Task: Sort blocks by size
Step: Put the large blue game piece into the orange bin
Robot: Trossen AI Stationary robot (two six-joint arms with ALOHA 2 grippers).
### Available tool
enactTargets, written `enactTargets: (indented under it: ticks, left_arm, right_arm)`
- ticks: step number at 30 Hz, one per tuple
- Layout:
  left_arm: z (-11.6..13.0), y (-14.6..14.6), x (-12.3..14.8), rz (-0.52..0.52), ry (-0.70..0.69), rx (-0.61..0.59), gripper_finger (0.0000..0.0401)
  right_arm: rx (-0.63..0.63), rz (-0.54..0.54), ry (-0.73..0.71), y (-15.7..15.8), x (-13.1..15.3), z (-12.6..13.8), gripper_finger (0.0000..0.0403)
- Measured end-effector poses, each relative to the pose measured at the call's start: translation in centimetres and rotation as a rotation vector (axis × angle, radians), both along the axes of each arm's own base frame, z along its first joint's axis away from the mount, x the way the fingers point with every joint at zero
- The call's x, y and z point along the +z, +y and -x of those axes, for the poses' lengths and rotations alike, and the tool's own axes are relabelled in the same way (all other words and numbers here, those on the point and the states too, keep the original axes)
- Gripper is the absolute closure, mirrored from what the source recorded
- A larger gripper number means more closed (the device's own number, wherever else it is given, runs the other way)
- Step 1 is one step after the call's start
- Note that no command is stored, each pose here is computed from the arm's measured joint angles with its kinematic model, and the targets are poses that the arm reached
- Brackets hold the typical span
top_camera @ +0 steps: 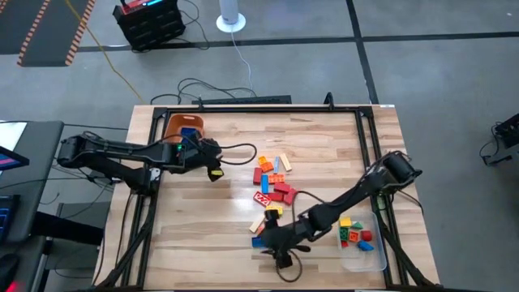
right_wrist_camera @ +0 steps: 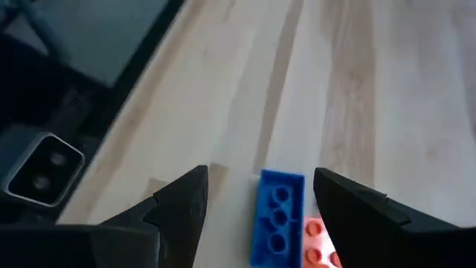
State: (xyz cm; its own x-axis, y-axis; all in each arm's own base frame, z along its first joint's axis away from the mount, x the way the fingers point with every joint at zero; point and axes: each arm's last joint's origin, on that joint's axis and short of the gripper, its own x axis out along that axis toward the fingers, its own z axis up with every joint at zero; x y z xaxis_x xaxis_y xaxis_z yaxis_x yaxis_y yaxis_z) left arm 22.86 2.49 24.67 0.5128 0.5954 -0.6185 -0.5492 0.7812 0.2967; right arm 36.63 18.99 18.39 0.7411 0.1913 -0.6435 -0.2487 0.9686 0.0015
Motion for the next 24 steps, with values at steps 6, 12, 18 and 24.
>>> enactTargets:
  ticks: [6, 12, 18, 24]
  left_arm:
    - [-0.1, -1.2, 0.0, -0.008, 0.003, -0.059, 0.0195]
    - [0.2, -3.6, 0.0, -0.071, 0.012, -0.093, 0.0195]
    - [1.1, -4.7, -0.5, -0.094, 0.055, -0.056, 0.0195]
    - [1.5, -5.5, -0.7, -0.055, 0.028, -0.037, 0.0195]
  right_arm:
    - [0.004, 0.045, 0.149, 0.3, -0.9, -3.0, 0.0127]
    - [0.013, 0.12, 0.263, 0.2, -2.0, -4.9, 0.0127]
    - [0.019, 0.139, 0.289, -0.3, -2.2, -5.2, 0.0127]
    - [0.047, 0.113, 0.313, -0.5, -2.3, -5.2, 0.0127]
